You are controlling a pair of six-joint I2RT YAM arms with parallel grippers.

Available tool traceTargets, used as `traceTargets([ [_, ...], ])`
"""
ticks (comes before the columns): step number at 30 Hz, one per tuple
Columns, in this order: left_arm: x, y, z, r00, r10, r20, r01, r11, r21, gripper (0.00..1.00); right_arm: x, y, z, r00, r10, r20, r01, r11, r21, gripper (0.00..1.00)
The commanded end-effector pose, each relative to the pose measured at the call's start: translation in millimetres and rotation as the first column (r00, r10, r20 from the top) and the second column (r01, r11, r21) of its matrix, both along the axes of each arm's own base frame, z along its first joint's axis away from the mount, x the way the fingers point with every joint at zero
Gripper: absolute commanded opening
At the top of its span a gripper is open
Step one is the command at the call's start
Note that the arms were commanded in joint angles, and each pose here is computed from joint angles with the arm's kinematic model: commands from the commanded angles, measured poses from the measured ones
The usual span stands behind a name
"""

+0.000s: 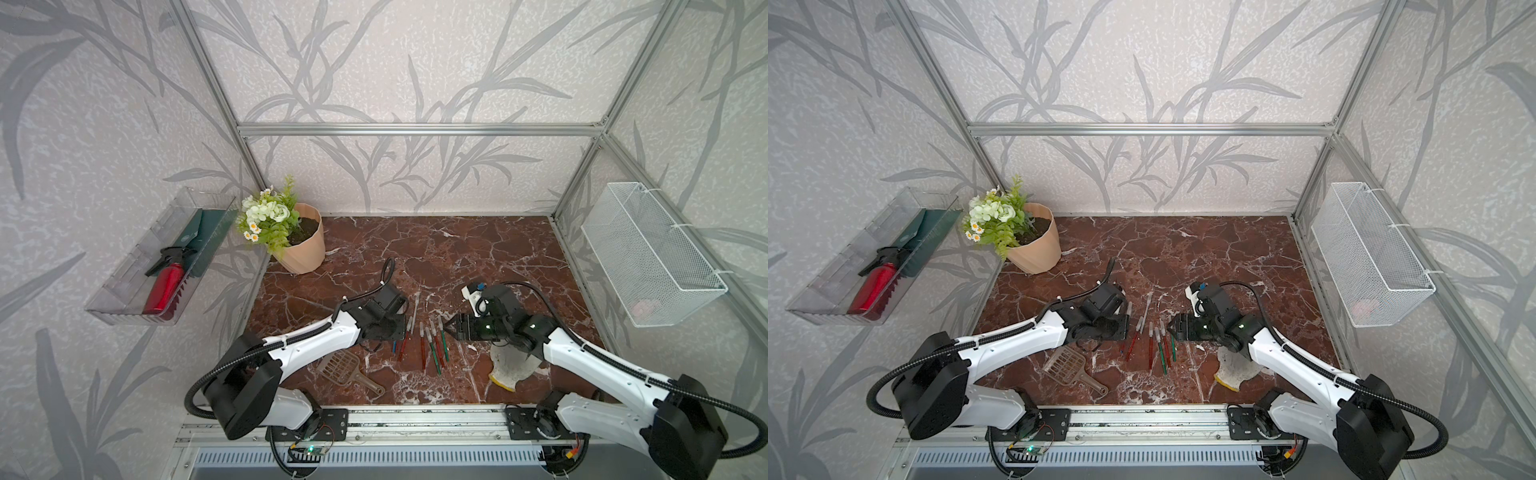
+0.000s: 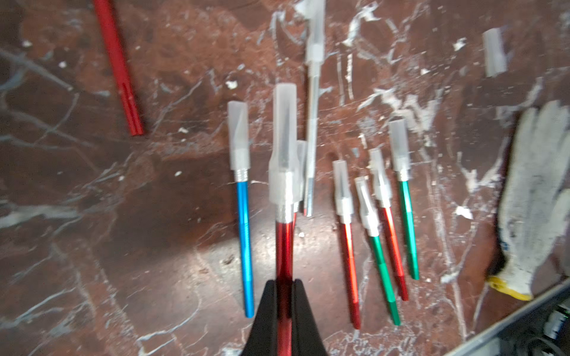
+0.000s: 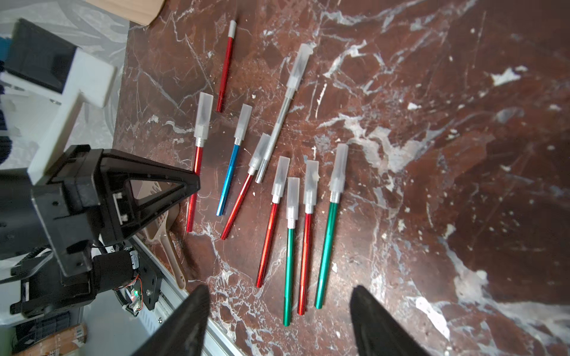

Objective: Remove protective caps from carving knives
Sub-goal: Pick up the carving knife from the center of the board, then remove the protective sleeve from the carving knife.

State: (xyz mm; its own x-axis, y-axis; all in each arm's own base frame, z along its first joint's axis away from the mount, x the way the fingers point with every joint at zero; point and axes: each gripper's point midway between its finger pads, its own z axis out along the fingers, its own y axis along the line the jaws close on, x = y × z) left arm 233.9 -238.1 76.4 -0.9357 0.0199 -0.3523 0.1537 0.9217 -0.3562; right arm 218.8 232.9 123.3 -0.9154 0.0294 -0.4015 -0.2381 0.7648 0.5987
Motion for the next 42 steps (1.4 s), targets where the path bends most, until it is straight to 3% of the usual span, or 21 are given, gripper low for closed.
traceTargets([
  [1, -2, -21, 10, 0.998, -0.065, 0.018, 0.066, 0.99, -0.123, 0.06, 12, 19, 24, 1.0, 0.002, 0.022, -0.003, 0.996, 0.087, 0.66],
  [11, -4, -50, 12, 0.993, -0.116, 0.028, 0.119, 0.95, -0.29, 0.05, 30, 31, 26, 1.0, -0.014, 0.014, 0.013, 0.996, 0.087, 0.52],
  [14, -5, -55, 16, 0.991, -0.129, 0.038, 0.134, 0.936, -0.326, 0.05, 33, 40, 27, 1.0, -0.005, -0.014, 0.007, 0.989, 0.15, 0.5],
  [42, -8, -58, 15, 0.989, -0.141, 0.042, 0.146, 0.925, -0.351, 0.04, 69, 60, 9, 0.997, -0.019, -0.073, 0.034, 0.977, 0.211, 0.36],
])
